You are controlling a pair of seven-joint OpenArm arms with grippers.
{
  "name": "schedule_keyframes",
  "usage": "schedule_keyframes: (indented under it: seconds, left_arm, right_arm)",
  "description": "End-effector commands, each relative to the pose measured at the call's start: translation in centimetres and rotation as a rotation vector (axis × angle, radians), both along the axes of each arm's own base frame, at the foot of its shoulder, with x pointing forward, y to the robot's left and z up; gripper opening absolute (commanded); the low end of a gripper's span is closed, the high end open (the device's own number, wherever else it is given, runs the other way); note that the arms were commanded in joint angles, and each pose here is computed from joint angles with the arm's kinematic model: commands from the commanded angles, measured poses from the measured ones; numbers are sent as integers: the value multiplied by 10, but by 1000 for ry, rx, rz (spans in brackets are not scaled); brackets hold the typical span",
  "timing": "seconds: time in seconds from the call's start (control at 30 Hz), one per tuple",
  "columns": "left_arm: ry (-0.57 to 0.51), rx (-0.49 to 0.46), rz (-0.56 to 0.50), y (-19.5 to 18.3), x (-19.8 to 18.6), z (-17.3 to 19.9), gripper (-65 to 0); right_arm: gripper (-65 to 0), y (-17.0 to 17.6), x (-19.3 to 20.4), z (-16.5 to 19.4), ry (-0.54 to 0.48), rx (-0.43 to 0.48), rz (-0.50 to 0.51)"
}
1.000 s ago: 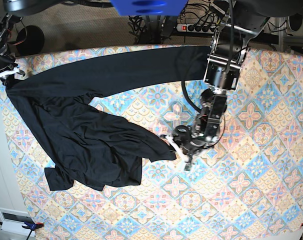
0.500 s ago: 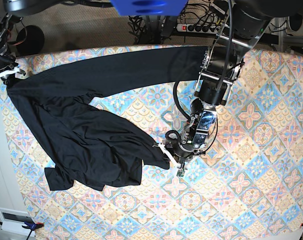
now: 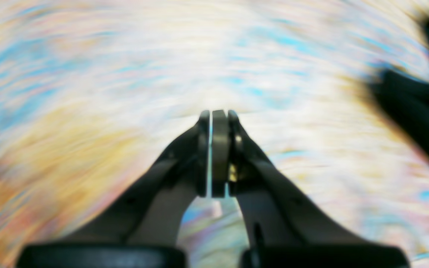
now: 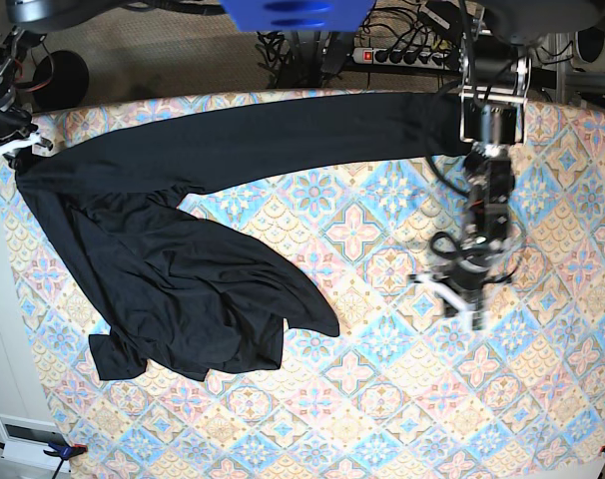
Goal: Layout the t-shirt on the table in an organized manner, then fold the t-shirt properly
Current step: 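Grasp the shirt hem with the left gripper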
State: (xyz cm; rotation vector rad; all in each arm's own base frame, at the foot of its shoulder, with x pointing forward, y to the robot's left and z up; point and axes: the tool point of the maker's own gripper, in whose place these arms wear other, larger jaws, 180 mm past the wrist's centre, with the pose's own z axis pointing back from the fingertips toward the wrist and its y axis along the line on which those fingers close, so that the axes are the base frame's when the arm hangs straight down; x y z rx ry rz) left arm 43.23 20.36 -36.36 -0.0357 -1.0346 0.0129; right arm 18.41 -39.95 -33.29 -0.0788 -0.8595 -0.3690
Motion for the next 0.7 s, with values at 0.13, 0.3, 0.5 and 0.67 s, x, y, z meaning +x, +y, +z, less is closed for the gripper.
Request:
schedule_keyframes:
  seconds: [0.13,0.3,0.5,0.67]
  left_arm:
    - [-7,-2,1,4,3,8,-647]
    - [70,-128,-122,-68,14,9,-547]
    - [122,-311,-173,-128,30,10,-384]
    - [206,-374,-163,-150,31,-14,-374]
  right_arm:
    - [-650,-6,13,17,-55,-33,11]
    - [-650,3,17,12,-43,-20,38]
    - [-650,9,20,12,-44,-20,56]
    - [-650,9,20,12,-42,-20,56]
